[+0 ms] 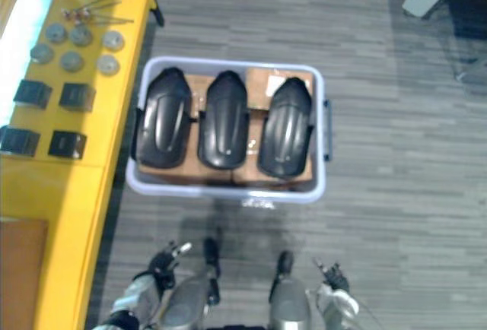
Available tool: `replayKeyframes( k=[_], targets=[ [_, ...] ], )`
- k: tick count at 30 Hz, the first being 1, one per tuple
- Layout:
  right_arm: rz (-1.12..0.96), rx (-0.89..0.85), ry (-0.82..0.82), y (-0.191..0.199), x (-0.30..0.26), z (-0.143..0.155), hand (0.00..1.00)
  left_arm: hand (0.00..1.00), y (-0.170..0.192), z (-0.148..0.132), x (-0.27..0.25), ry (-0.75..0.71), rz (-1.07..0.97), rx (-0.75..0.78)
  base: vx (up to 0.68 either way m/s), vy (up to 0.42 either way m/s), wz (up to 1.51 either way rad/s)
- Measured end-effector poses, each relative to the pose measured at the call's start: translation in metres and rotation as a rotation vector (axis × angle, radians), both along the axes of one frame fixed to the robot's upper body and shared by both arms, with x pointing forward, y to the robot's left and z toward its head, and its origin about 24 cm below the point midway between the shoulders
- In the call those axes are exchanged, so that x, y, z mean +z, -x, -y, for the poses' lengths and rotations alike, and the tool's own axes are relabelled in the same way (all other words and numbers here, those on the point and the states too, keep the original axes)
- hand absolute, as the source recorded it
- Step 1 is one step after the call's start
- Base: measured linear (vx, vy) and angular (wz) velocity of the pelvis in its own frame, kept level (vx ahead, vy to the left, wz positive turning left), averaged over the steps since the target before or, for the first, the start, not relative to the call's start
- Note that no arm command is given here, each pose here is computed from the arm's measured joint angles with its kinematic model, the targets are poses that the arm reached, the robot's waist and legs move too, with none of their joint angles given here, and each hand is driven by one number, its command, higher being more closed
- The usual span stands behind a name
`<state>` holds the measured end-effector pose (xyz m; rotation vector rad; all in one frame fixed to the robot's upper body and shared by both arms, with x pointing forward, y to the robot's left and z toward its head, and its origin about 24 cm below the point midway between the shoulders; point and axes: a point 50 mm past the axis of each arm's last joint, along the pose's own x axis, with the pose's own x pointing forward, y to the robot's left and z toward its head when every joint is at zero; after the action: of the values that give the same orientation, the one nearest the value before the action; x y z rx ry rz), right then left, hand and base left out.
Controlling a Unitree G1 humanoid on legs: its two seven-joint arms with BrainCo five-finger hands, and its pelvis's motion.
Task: Walk over and take plastic housings, then place them on the shelf
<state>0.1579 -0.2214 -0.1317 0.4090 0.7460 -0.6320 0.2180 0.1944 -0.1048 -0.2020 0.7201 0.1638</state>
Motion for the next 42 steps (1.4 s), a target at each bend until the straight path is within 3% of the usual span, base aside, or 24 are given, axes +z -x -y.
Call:
replayKeyframes(
  k=[5,10,15,18,24,29,42],
  targets=[
    [0.107,-0.156,0.086,-0.011,0.018,0.021,0.0,0.0,0.014,-0.017,-0.005,-0.05,-0.067,0.03,-0.01,0.016,0.12],
    [0.295,-0.324,0.291,-0.03,0.066,0.072,0.0,0.0,0.033,-0.034,-0.012,-0.084,-0.122,0.056,-0.02,-0.01,-0.07],
    [0.673,-0.522,0.557,-0.066,0.178,0.135,0.0,0.0,0.038,-0.036,-0.013,-0.079,-0.13,0.067,-0.07,0.006,0.01],
    [0.885,-0.51,0.656,-0.095,0.251,0.149,0.0,0.0,0.032,-0.037,-0.009,-0.084,-0.109,0.075,-0.1,0.01,0.02],
    [0.985,-0.301,0.686,-0.157,0.328,0.127,0.0,0.0,0.01,-0.026,-0.003,-0.08,-0.058,0.052,-0.1,-0.033,0.16],
    [0.93,-0.147,0.698,-0.192,0.358,0.111,0.0,0.0,-0.021,0.009,0.01,-0.03,0.046,-0.01,-0.1,-0.036,0.14],
    [0.777,0.043,0.676,-0.215,0.358,0.099,0.0,0.0,-0.031,0.049,0.014,0.067,0.094,-0.038,0.01,-0.016,0.06]
  ],
)
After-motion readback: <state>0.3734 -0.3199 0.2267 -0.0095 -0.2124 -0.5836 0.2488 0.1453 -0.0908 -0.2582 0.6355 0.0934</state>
